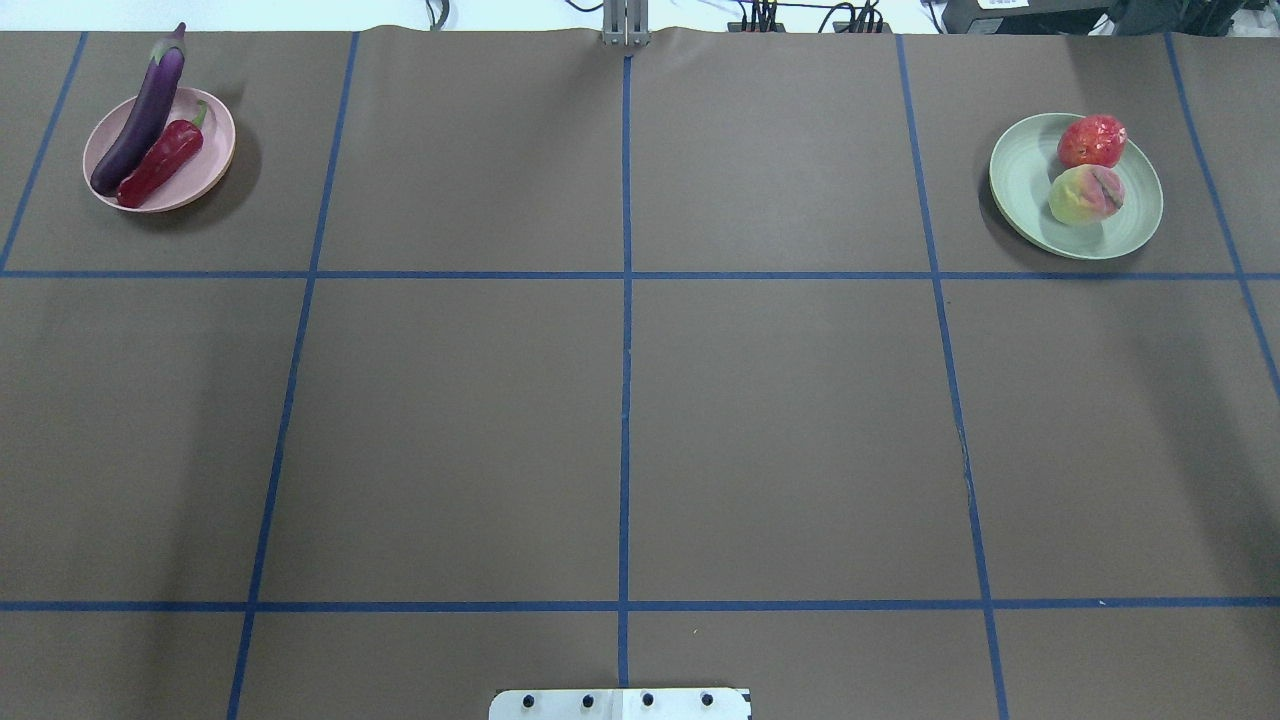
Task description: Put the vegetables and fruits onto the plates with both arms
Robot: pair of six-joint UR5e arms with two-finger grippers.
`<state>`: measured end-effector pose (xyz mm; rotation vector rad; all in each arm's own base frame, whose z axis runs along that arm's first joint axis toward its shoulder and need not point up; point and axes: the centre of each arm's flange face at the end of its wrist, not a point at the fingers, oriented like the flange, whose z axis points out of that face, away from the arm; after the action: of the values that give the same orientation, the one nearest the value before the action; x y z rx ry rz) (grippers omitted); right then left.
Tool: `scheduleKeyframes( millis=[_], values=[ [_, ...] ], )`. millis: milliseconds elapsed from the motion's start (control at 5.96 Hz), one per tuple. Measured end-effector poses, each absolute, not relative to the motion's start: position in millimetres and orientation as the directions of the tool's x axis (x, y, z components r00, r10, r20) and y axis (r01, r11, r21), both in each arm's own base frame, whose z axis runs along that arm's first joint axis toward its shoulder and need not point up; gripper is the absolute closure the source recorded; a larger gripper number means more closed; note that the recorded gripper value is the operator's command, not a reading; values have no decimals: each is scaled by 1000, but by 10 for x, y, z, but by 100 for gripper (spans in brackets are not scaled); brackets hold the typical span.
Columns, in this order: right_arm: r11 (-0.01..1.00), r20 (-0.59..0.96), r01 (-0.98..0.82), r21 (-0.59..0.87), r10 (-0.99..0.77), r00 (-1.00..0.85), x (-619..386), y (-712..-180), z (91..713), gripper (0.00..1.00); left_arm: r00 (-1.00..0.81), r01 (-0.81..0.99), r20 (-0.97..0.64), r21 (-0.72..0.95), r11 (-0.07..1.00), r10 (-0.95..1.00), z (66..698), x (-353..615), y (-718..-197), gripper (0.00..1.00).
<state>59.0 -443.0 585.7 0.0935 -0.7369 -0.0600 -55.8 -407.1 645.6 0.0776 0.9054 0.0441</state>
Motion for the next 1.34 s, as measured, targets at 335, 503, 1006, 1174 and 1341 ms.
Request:
scheduleKeyframes(
  millis=[335, 503, 1006, 1174, 1341],
  values=[
    [995, 669, 25, 100, -86, 738, 570, -4426, 5872, 0, 615, -7, -785, 86, 996, 72, 6451, -552, -4052, 0],
    [995, 669, 29, 100, -89, 738, 553, -4427, 5873, 0, 615, -7, -785, 87, 996, 73, 6445, -550, -4051, 0],
    [994, 669, 31, 100, -91, 738, 541, -4429, 5872, 0, 615, -7, -785, 82, 997, 69, 6462, -549, -4024, 0],
    [995, 668, 32, 98, -90, 739, 540, -4428, 5877, 0, 615, -7, -785, 83, 997, 70, 6459, -549, -4023, 0],
    [995, 668, 32, 96, -88, 739, 540, -4428, 5880, 0, 615, -7, -785, 84, 996, 71, 6456, -549, -4023, 0]
  ],
)
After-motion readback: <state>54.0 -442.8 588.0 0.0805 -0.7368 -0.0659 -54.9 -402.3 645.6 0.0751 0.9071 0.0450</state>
